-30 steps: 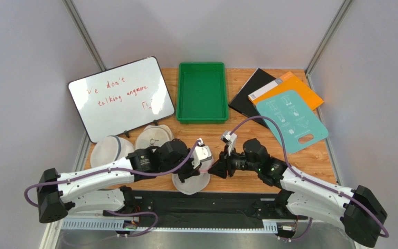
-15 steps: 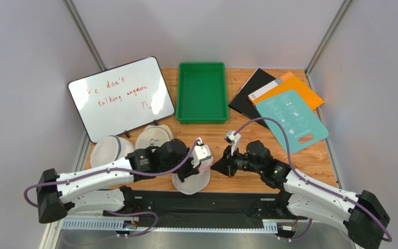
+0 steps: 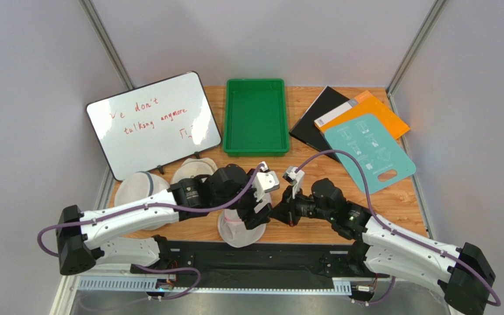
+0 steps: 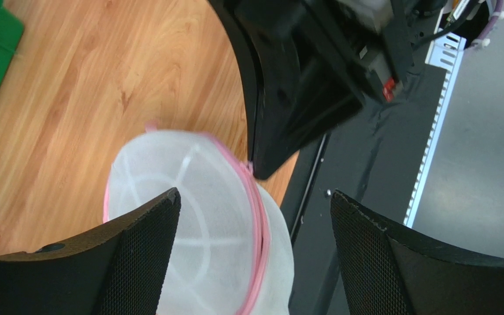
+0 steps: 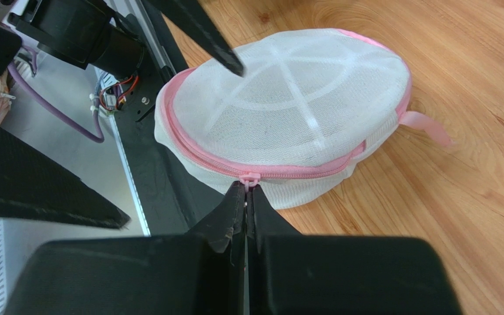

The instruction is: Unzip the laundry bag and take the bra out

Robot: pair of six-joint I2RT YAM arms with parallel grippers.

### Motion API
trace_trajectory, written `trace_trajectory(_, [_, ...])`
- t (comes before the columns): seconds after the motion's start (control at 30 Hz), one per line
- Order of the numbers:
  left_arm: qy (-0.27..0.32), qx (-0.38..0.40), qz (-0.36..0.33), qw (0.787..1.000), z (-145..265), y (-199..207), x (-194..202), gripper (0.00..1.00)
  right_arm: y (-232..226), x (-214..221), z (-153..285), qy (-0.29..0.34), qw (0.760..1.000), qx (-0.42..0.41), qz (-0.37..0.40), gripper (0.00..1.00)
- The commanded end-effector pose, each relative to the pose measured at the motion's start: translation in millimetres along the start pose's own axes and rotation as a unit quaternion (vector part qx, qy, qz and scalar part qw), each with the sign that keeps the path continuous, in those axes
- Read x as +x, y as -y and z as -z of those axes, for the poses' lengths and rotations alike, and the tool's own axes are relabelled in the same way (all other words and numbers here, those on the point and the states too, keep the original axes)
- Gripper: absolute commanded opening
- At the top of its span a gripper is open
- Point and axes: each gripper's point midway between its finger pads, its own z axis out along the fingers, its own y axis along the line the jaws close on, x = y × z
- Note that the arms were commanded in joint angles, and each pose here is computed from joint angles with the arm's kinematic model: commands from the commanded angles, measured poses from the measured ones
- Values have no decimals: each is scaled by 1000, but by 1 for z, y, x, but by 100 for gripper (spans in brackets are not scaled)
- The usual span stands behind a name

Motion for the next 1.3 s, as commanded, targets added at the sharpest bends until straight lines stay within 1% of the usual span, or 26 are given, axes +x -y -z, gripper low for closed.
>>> trace_trajectory(0.0, [-5,6,-15,1000,-18,-2,-17,88,-15,-23,2,25,999,-16,17,0])
trace_trajectory(0.1, [-27,8,-15,1000,-27,-2,-11,83,-16,-22,4,25,999,-15,17,0])
trace_trajectory(0.2, [-28,7,-13,999,-28,-3,-9,81,-16,-21,7,26,999,-13,17,0])
trace_trajectory(0.37, [-38,-9,-15,999,-27,-9,1,80,-17,-22,9,28,999,-15,19,0])
trace_trajectory(0.6, [-77,-7,-1,997,-32,-8,32,80,-16,-25,10,31,999,-9,23,0])
trace_trajectory(0.73, [-61,-6,1,998,-26,-7,34,78,-17,-26,10,31,999,-10,24,0])
trace_trajectory(0.77, [-60,-6,1,998,-25,-7,35,73,-17,-26,10,31,999,-11,23,0])
trace_trajectory(0.83, [-65,-10,4,998,-26,-8,39,65,-18,-27,11,31,999,-12,22,0])
trace_trajectory(0.87, [-67,-13,4,998,-27,-9,41,56,-19,-27,11,32,999,-13,22,0])
trace_trajectory(0.93, [-68,-20,7,997,-29,-12,43,48,-19,-28,11,33,999,-12,21,0])
trace_trajectory(0.97, [-67,-22,7,997,-29,-12,43,37,-19,-28,11,33,999,-11,20,0])
trace_trajectory(1.03, [-61,-29,9,998,-28,-15,42,25,-18,-28,11,34,999,-10,20,0])
trace_trajectory(1.07, [-59,-33,10,998,-27,-16,42,13,-18,-27,11,32,999,-9,20,0])
trace_trajectory(1.13, [-56,-51,9,997,-24,-22,42,1,-14,-27,11,31,999,-1,21,0])
trace_trajectory(1.27, [-51,-74,8,996,-16,-29,45,0,-8,-23,12,26,999,16,21,0])
